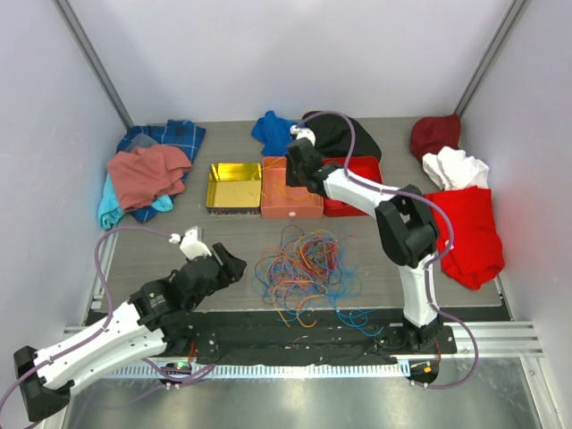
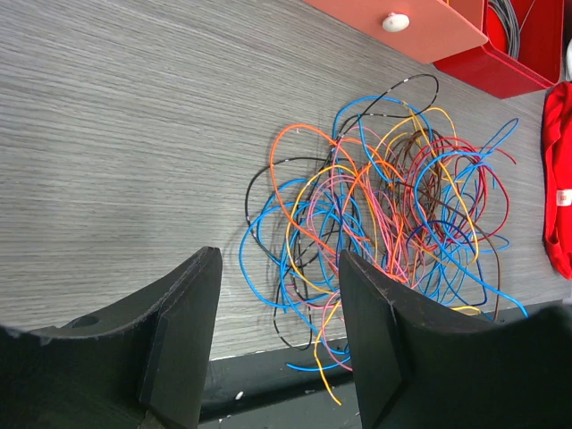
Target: Untangle the cables
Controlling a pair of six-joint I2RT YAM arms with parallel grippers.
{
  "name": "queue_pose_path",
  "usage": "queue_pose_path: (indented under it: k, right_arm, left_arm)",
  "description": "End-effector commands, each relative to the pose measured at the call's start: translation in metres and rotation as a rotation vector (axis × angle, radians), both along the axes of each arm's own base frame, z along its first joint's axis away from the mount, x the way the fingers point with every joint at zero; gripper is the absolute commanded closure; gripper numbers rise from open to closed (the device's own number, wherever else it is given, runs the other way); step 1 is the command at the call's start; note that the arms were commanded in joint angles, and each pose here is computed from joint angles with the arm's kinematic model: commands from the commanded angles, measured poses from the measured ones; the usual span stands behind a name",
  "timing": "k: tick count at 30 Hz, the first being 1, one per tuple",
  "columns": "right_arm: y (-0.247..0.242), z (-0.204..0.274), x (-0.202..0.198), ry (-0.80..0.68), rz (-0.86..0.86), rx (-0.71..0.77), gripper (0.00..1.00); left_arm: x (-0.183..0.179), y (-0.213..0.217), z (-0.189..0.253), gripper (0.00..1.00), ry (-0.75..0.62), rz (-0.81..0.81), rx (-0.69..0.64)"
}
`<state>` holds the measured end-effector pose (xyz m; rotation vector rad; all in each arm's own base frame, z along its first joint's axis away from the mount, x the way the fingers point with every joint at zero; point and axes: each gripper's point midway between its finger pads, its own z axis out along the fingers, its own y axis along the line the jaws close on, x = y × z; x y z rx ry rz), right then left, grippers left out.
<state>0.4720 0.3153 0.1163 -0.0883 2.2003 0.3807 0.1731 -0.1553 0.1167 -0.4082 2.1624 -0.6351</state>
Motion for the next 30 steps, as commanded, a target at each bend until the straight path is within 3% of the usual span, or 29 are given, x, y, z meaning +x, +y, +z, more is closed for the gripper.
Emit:
queue_pose_path:
  k: [1,3,11,12,15,19,27,29,30]
  right_arm:
    - [-0.015,-0.009,-0.004,0.04,-0.011,-0.086,0.96]
    - [-0.021,-0.007,-0.005,0.029,-0.026,-0.109,0.99]
    - [-0.054,-0.012,-0.024,0.036,-0.077,-0.206,0.96]
    - [-0.058,-0.01,-0.027,0.033,-0.085,-0.211,0.83]
    - [-0.062,0.005,-0.028,0.003,-0.1,-0.198,0.57]
    - [-0.063,0.029,-0.028,-0.053,-0.11,-0.156,0.43]
    - [-0.064,0.084,-0.04,-0.141,-0.111,-0.083,0.43]
    - [-0.07,0.1,-0.058,-0.17,-0.107,-0.064,0.44]
    - [-0.069,0.084,-0.075,-0.147,-0.083,-0.082,0.45]
  left_arm:
    - [0.003,0.006,0.003,0.41,-0.016,0.031,-0.002]
    - [0.003,0.004,0.002,0.41,-0.016,0.029,-0.006]
    - [0.004,-0.005,0.002,0.41,-0.005,0.005,-0.01]
    - [0.004,-0.006,0.003,0.41,-0.005,0.001,-0.014]
    - [0.004,-0.006,0.003,0.41,-0.005,0.001,-0.02]
    - [0.004,-0.005,0.004,0.41,-0.009,0.004,-0.027]
    - [0.004,-0.005,0.006,0.41,-0.017,0.001,-0.027]
    - [0.005,-0.005,0.008,0.41,-0.022,0.005,-0.025]
    - [0.005,-0.004,0.008,0.41,-0.022,0.007,-0.021]
